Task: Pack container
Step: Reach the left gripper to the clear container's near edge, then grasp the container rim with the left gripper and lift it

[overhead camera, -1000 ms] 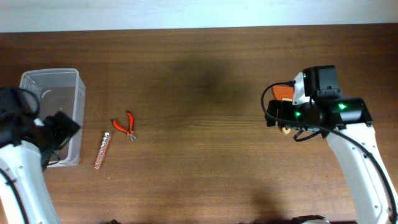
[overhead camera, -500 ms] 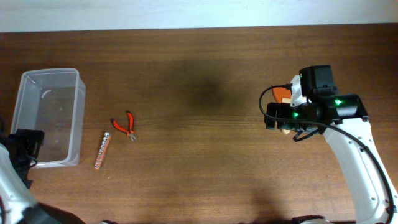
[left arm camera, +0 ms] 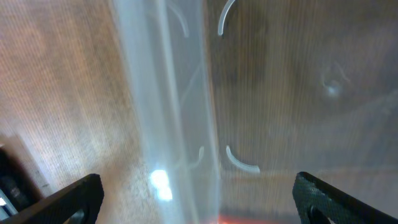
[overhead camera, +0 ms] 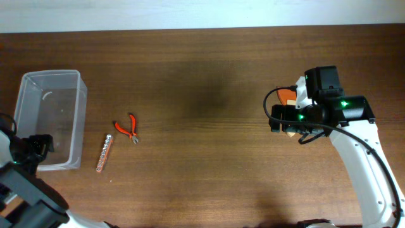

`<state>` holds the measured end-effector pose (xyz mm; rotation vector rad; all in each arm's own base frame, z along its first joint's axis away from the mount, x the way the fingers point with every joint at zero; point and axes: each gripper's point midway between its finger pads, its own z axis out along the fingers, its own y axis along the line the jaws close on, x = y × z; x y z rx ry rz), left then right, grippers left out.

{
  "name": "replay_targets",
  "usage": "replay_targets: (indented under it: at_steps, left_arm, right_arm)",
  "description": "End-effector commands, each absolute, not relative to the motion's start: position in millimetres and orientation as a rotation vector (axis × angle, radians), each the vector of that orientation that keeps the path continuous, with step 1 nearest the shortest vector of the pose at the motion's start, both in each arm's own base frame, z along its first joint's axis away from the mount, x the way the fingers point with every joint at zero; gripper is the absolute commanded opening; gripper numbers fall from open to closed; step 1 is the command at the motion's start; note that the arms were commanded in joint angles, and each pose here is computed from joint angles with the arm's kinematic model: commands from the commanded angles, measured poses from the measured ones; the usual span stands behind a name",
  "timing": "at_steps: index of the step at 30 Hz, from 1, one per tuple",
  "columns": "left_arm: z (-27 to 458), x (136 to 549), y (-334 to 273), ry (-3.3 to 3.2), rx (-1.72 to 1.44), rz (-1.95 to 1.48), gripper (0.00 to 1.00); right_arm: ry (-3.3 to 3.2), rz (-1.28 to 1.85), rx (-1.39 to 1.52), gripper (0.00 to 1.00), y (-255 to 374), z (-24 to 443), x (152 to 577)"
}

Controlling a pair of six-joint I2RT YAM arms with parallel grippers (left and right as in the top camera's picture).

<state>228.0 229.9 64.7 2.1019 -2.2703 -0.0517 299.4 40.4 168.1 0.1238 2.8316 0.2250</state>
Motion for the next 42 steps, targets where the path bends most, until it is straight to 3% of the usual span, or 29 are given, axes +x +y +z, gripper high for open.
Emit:
replay_targets:
  at_steps: [1,6,20,42]
  left_arm:
    - [51,230,237,-2.239,2.107,-0.074,0.98]
    - [35,230,237,-2.213,2.081,-0.071,0.93]
    - [30,228,236,-2.200,2.068,-0.070,0.89]
    - [44,233,240,-2.210,2.069,-0.071,0.58]
  right_arm:
    - [2.814,0.224,0.115,0.98,39,174,304]
    - [2.814,0.224,0.115,0.99,39,174,304]
    - [2.814,0.220,0.116,0.99,39,174,304]
    - [2.816,0.220,0.116,0.99,39,174,304]
